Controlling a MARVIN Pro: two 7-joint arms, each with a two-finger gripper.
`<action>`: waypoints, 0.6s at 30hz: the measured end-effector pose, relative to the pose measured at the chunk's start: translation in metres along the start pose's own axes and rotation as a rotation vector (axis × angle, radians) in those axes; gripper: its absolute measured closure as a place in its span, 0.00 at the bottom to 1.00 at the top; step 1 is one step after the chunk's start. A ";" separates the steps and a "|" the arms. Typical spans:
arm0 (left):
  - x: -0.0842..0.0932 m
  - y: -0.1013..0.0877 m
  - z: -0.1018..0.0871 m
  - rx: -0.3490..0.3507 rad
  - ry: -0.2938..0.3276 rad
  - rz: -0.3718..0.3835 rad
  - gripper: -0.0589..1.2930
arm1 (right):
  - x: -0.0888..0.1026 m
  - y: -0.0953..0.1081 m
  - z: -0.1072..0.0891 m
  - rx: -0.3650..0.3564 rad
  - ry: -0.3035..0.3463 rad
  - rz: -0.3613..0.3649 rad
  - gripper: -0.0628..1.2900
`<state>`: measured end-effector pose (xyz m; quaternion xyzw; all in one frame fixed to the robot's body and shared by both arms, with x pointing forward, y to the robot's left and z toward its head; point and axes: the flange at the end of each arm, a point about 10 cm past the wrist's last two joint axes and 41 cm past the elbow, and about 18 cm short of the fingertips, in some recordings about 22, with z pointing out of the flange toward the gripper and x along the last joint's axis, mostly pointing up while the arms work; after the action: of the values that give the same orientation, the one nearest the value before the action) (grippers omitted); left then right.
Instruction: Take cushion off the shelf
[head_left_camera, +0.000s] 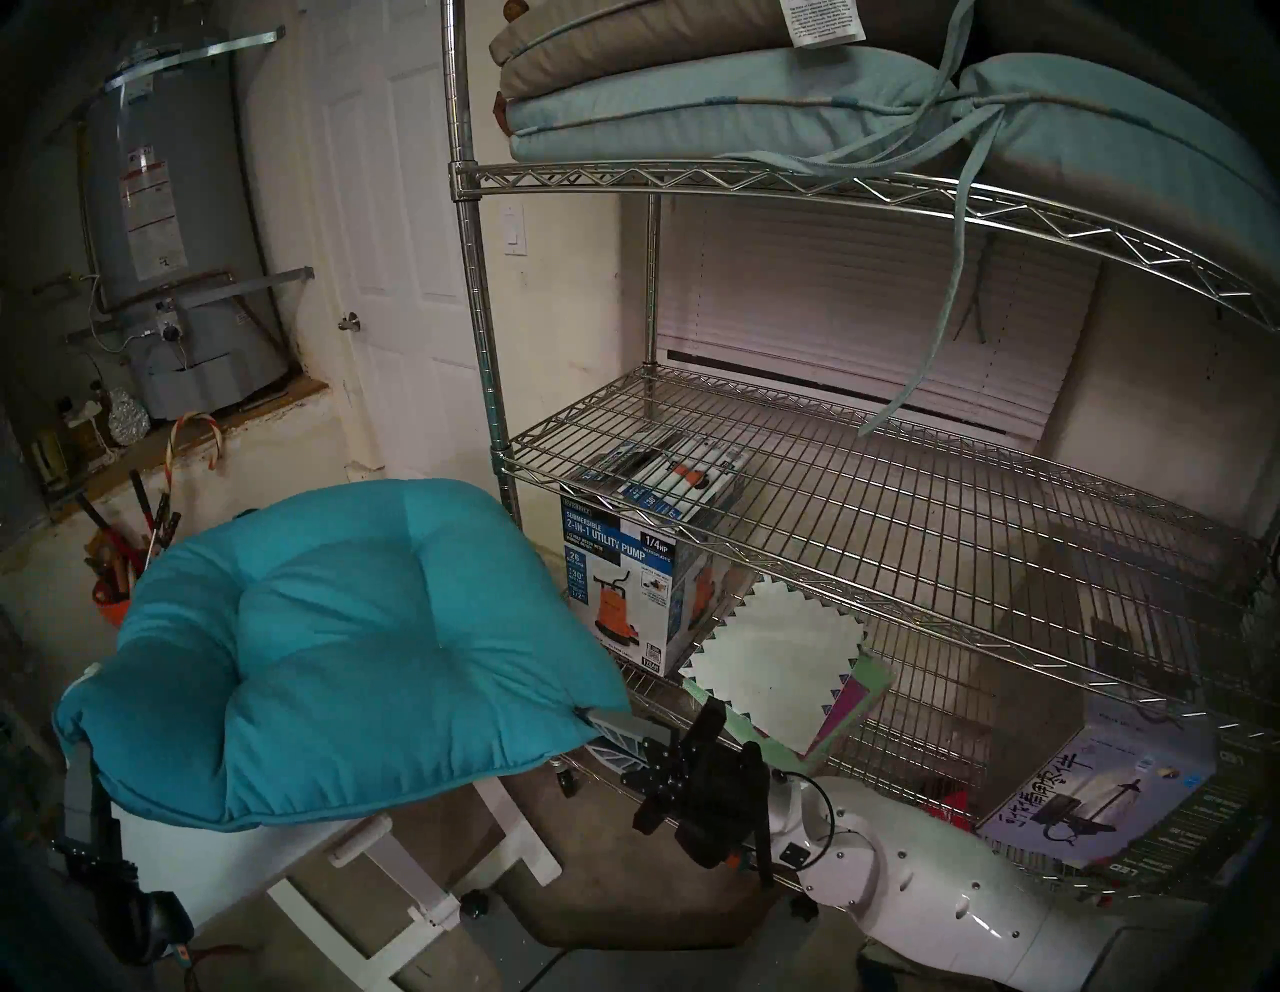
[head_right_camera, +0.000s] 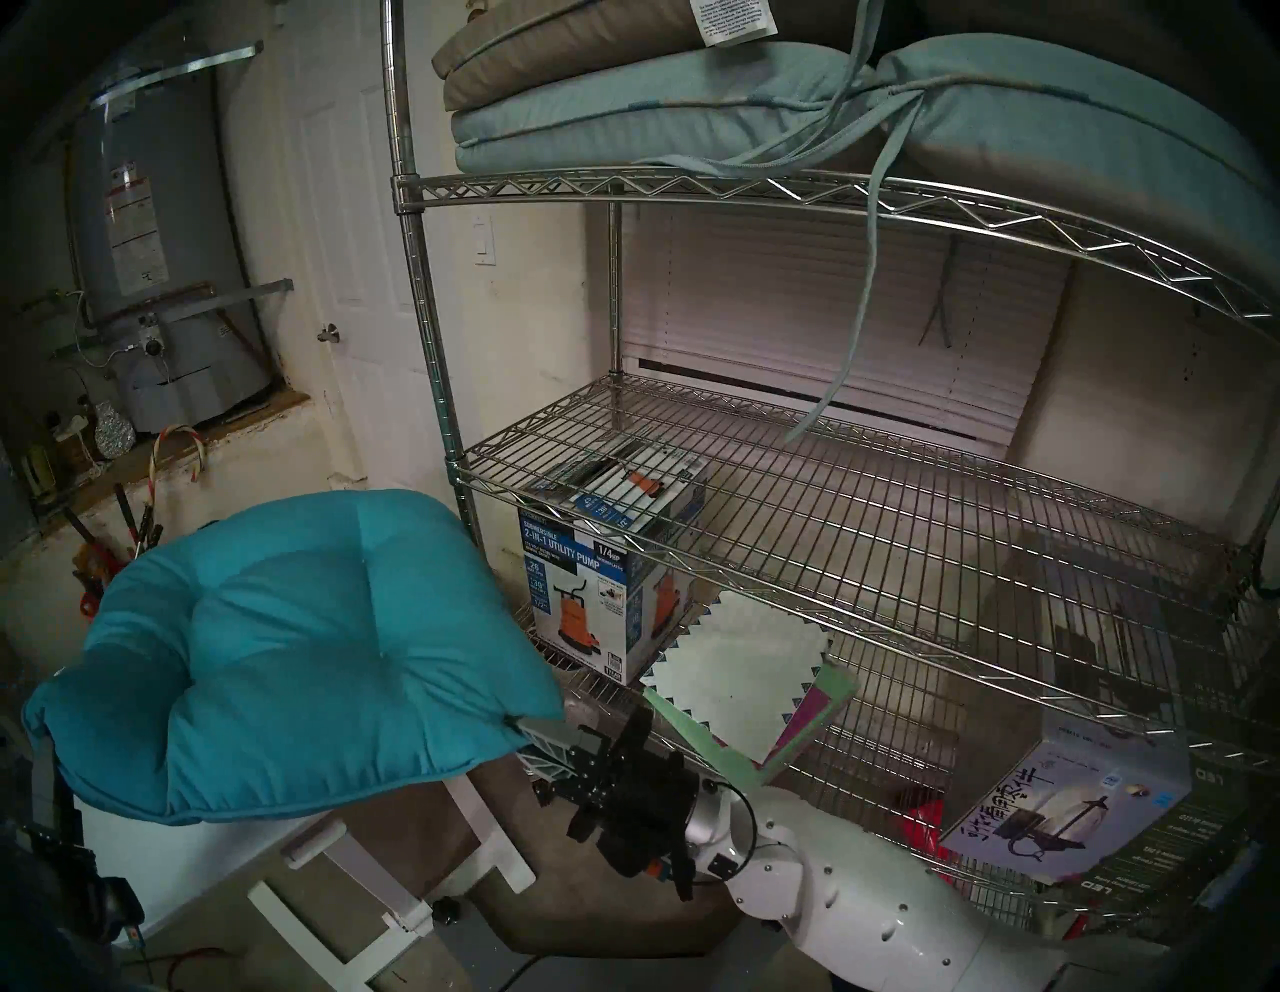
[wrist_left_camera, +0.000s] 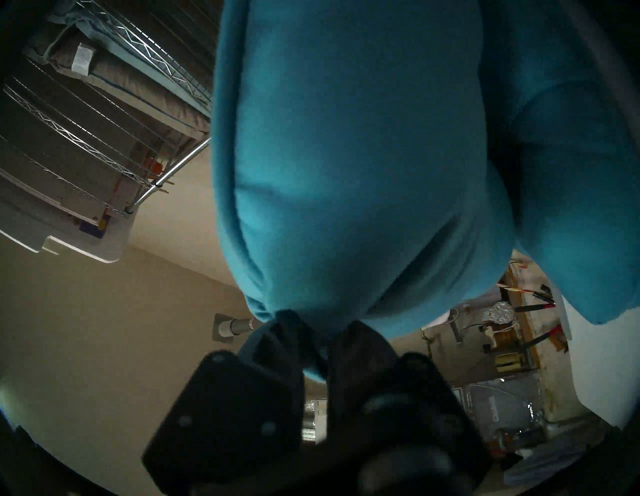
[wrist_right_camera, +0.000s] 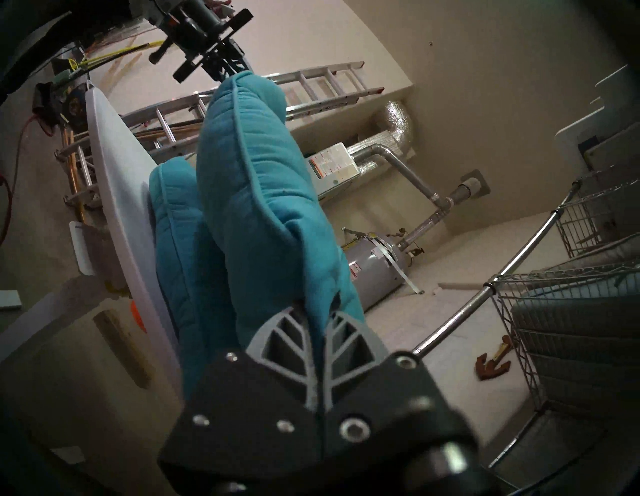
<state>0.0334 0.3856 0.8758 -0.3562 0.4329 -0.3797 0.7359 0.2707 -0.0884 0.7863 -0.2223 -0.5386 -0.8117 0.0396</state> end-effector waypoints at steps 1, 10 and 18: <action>0.002 -0.001 -0.001 -0.004 0.004 0.001 0.89 | 0.003 0.001 -0.002 -0.010 -0.015 -0.005 0.96; 0.010 -0.009 -0.006 -0.017 0.025 0.018 0.89 | 0.025 0.005 -0.015 -0.055 -0.112 -0.068 0.96; 0.002 -0.012 -0.009 -0.033 0.014 0.059 0.89 | 0.048 0.006 -0.010 -0.074 -0.169 -0.140 0.97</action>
<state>0.0224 0.3765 0.8823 -0.3528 0.4546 -0.3533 0.7376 0.2259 -0.0913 0.8079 -0.2532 -0.5239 -0.8102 -0.0712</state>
